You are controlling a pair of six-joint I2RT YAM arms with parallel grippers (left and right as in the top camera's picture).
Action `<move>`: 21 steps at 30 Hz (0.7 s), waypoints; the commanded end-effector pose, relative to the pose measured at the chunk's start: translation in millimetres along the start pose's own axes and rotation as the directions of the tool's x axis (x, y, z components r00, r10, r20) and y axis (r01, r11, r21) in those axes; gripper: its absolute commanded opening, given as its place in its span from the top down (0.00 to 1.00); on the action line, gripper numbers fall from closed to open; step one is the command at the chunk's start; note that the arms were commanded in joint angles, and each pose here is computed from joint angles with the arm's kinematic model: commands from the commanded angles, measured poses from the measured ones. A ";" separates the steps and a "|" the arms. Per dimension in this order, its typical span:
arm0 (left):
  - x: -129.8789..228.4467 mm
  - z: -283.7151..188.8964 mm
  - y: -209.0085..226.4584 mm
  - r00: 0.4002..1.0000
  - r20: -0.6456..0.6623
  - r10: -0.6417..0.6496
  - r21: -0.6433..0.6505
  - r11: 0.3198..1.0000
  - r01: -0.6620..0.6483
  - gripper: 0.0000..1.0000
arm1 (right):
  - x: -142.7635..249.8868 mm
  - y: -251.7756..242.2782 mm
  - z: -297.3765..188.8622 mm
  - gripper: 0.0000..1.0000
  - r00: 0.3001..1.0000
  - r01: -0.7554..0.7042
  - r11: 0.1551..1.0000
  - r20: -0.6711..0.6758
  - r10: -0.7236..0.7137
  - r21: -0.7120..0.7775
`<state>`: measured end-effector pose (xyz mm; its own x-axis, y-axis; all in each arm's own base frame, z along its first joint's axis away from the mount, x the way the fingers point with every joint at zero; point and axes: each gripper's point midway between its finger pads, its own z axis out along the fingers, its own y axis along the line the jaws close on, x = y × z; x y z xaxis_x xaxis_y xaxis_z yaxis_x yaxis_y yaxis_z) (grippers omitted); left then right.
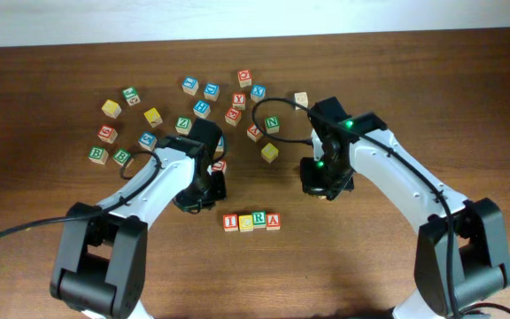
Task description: Spell out ICRA
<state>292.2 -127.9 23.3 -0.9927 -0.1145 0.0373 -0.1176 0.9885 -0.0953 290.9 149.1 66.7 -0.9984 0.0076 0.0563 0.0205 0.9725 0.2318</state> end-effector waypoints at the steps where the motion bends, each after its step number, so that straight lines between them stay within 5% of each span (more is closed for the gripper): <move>1: 7.7 1.4 -16.3 0.999 -0.041 0.018 0.093 0.996 -0.014 1.00 | 6.9 -5.5 6.8 0.95 1.000 -0.007 1.000 -0.007 0.007 0.018; 21: 30.9 4.5 -36.0 0.994 -0.079 0.080 0.078 0.994 -0.074 1.00 | 4.9 -3.1 7.5 0.95 1.000 -0.005 1.000 0.000 0.005 0.005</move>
<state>271.6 -167.2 25.6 -0.9964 -0.0189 0.0826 -0.0330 0.9845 -0.1722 287.3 147.3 58.0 -0.9981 0.0080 0.0613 0.0217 0.9737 0.2268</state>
